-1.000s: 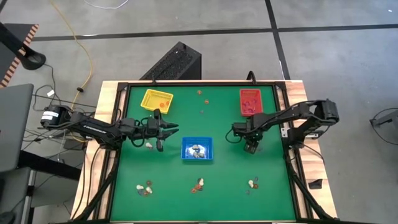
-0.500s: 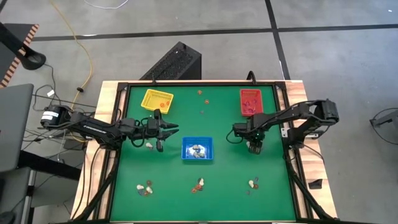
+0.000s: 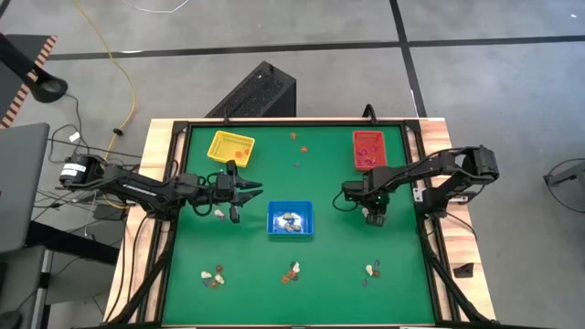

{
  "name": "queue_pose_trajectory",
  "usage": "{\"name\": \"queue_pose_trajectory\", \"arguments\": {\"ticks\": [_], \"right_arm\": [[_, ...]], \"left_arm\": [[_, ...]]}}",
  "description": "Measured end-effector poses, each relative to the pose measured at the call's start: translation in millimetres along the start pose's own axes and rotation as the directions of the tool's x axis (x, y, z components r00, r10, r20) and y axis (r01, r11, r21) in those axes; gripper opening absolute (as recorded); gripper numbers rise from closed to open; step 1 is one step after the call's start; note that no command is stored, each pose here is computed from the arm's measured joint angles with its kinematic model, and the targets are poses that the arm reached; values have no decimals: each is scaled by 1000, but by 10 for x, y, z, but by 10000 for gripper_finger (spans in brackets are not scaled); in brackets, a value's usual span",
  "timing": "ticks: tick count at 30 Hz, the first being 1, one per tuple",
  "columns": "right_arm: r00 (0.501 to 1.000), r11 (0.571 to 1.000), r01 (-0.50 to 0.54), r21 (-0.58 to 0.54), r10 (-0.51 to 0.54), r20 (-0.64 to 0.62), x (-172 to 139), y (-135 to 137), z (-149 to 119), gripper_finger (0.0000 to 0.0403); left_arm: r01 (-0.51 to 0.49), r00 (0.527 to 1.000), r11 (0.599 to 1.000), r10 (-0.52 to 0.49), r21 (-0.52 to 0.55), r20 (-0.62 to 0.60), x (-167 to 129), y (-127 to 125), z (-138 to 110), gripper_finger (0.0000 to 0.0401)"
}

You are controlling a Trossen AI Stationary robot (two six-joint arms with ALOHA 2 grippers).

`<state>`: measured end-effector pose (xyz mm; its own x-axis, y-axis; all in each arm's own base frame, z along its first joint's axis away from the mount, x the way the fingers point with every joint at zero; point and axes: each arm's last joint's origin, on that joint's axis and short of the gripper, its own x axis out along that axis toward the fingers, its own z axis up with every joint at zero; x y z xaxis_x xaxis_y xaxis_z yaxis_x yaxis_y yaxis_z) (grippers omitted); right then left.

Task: Sort Halloween decoration
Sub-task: Put the white skull toy into the blue bin

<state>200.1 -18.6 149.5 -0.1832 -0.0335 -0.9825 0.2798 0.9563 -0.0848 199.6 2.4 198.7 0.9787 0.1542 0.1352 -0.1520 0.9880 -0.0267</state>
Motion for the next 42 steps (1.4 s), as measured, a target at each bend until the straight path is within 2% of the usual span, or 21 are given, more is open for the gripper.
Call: {"name": "queue_pose_trajectory", "arguments": {"ticks": [4, 7, 10, 13, 15, 18, 22, 24, 26, 28, 33, 34, 39, 42], "right_arm": [[999, 999, 2, 34, -1, -47, -104, 9, -11, 101], [1000, 999, 4, 35, -3, -25, -287, 78, 22, 99], [996, 1000, -13, -11, 14, 88, -523, 213, 109, 88], [969, 997, -42, -63, 56, 241, -766, 380, 224, 70], [921, 992, -73, -104, 107, 374, -912, 509, 320, 59], [797, 973, -116, -201, 212, 566, -1106, 713, 474, 45], [621, 943, -124, -308, 316, 717, -1253, 938, 611, 27], [596, 938, -127, -321, 331, 731, -1257, 989, 640, 22], [612, 936, -125, -327, 333, 718, -1231, 1025, 622, 25], [645, 938, -113, -326, 319, 695, -1190, 1040, 584, 42], [680, 952, -130, -277, 289, 674, -1020, 1058, 533, 121], [672, 953, -132, -273, 288, 682, -980, 1071, 531, 139], [552, 943, -132, -305, 326, 768, -654, 1201, 479, 220], [426, 941, -156, -302, 340, 838, -450, 1255, 400, 248]], "left_arm": [[0, 1000, 1000, 0, 0, 0, 0, 0, 0, 74], [0, 1000, 1000, 0, 0, 0, 0, 0, 0, 74], [0, 1000, 1000, 0, 7, 0, 0, 0, 0, 74], [0, 1000, 1000, 0, 7, 0, 0, 0, 0, 74], [0, 1000, 1000, 0, 7, 0, 0, 0, 0, 74], [0, 1000, 1000, 0, 10, 0, 0, 0, 0, 74], [-1, 1000, 1000, 1, 10, 0, 0, 0, 0, 74], [0, 1000, 1000, 0, 9, -1, -1, 0, -1, 74], [0, 1000, 1000, 0, 2, -2, -1, -1, -2, 74], [3, 1000, 1000, -3, 2, -2, -1, -1, -3, 74], [6, 1000, 1000, -6, 4, -2, -1, -2, -3, 74], [6, 1000, 1000, -6, 6, -2, -1, -1, -3, 74], [7, 1000, 1000, -7, 7, -1, -1, -2, -2, 74], [7, 1000, 1000, -7, 7, -1, -1, -2, -3, 74]]}}
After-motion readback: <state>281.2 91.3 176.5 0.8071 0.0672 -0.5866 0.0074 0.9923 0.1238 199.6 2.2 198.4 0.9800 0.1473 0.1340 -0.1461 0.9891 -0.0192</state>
